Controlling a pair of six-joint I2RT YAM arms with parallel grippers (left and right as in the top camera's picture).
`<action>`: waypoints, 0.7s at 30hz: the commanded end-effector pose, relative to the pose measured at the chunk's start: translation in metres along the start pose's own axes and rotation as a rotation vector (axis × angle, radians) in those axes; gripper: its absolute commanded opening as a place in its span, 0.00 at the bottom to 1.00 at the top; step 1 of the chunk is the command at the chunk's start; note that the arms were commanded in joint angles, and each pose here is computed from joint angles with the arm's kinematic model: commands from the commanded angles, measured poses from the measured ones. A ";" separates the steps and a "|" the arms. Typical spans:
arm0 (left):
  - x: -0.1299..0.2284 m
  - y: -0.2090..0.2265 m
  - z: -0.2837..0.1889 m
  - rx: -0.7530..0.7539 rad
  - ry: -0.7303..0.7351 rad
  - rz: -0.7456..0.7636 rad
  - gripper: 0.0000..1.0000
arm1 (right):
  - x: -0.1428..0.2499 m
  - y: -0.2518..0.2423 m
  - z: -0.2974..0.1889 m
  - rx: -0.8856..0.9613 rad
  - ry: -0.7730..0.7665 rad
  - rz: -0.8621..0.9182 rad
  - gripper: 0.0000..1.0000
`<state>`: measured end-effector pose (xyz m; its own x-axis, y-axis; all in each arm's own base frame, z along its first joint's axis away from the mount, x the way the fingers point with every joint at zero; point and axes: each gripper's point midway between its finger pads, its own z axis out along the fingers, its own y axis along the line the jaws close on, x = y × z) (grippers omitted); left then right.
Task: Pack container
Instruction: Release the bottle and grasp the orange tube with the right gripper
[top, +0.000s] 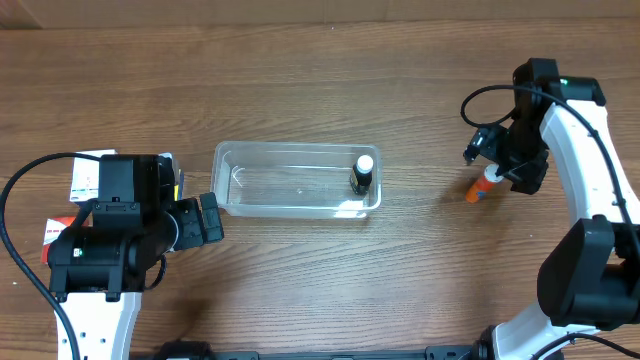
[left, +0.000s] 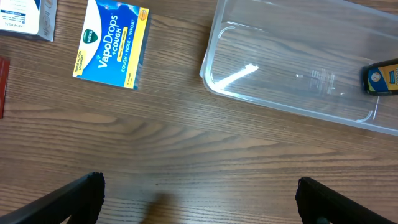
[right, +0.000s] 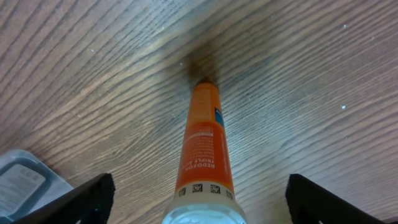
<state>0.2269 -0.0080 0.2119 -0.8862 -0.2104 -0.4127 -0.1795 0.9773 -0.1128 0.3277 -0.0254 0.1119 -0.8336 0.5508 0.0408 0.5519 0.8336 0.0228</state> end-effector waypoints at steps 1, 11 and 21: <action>-0.007 -0.001 -0.005 0.011 -0.021 -0.016 1.00 | 0.001 -0.002 0.002 -0.003 -0.005 0.002 0.81; -0.007 -0.001 -0.005 0.011 -0.021 -0.016 1.00 | -0.001 -0.001 0.002 -0.004 -0.015 0.001 0.53; -0.007 -0.001 -0.005 0.011 -0.021 -0.016 1.00 | -0.001 -0.001 0.002 -0.003 -0.014 -0.002 0.39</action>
<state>0.2269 -0.0080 0.2119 -0.8862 -0.2104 -0.4127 -0.1795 0.9773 -0.1128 0.3284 -0.0254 0.1066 -0.8348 0.5492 0.0372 0.5502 0.8346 0.0252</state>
